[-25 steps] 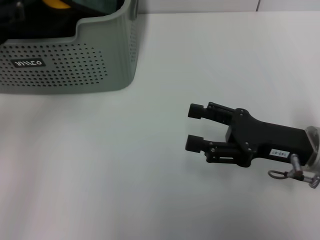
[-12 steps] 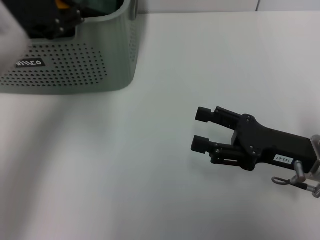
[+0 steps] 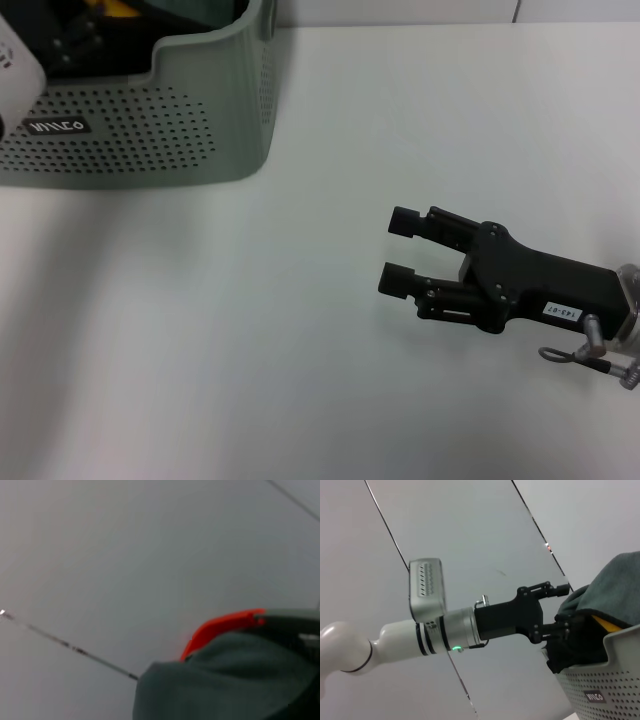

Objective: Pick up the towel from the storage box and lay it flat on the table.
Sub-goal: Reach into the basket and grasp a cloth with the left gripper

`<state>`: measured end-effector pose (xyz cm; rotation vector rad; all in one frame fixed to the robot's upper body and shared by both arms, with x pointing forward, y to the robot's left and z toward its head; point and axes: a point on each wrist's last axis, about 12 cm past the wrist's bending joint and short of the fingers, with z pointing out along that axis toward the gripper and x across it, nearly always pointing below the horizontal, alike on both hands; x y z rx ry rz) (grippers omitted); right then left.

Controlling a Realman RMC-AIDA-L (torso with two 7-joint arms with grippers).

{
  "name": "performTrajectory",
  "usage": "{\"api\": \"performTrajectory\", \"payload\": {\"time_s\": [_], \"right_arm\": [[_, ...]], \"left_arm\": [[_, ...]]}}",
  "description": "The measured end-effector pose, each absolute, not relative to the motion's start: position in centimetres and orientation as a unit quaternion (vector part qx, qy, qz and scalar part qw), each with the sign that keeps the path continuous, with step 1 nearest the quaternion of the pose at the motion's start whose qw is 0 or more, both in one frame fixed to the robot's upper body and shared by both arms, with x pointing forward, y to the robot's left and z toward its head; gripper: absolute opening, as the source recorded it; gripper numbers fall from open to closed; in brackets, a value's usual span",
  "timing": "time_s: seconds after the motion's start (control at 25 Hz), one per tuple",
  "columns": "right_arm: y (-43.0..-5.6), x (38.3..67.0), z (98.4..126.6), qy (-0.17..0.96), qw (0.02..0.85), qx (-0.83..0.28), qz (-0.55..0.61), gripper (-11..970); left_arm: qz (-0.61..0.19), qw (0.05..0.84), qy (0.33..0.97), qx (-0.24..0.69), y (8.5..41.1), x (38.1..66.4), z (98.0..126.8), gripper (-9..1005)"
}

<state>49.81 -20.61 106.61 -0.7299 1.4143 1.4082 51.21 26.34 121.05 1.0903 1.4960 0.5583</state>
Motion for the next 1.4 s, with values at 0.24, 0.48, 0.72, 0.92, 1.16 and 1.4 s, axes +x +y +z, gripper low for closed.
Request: {"api": "performTrajectory", "payload": {"time_s": [0.24, 0.48, 0.72, 0.92, 1.16, 1.4], "right_arm": [[-20.4, 49.9, 106.7, 0.579, 0.486, -0.303, 0.581, 869], [-20.4, 49.7, 106.7, 0.577, 0.486, -0.301, 0.584, 868], [-20.4, 49.5, 106.6, 0.575, 0.486, -0.298, 0.587, 856], [-20.5, 49.2, 106.4, 0.578, 0.484, -0.296, 0.587, 835], [-20.6, 49.2, 106.4, 0.58, 0.483, -0.296, 0.585, 810], [-20.8, 49.0, 106.2, 0.581, 0.486, -0.295, 0.583, 785]], "left_arm": [[0.275, 0.559, 0.639, 0.452, 27.5, 51.8, 119.8, 752], [0.282, 0.558, 0.639, 0.448, 27.5, 52.5, 119.2, 738], [0.272, 0.569, 0.649, 0.425, 27.9, 53.1, 119.4, 720], [0.258, 0.574, 0.654, 0.419, 27.5, 52.9, 119.4, 661], [0.216, 0.593, 0.661, 0.406, 26.2, 52.6, 119.5, 394], [0.163, 0.634, 0.665, 0.36, 26.0, 51.7, 121.0, 167]]}}
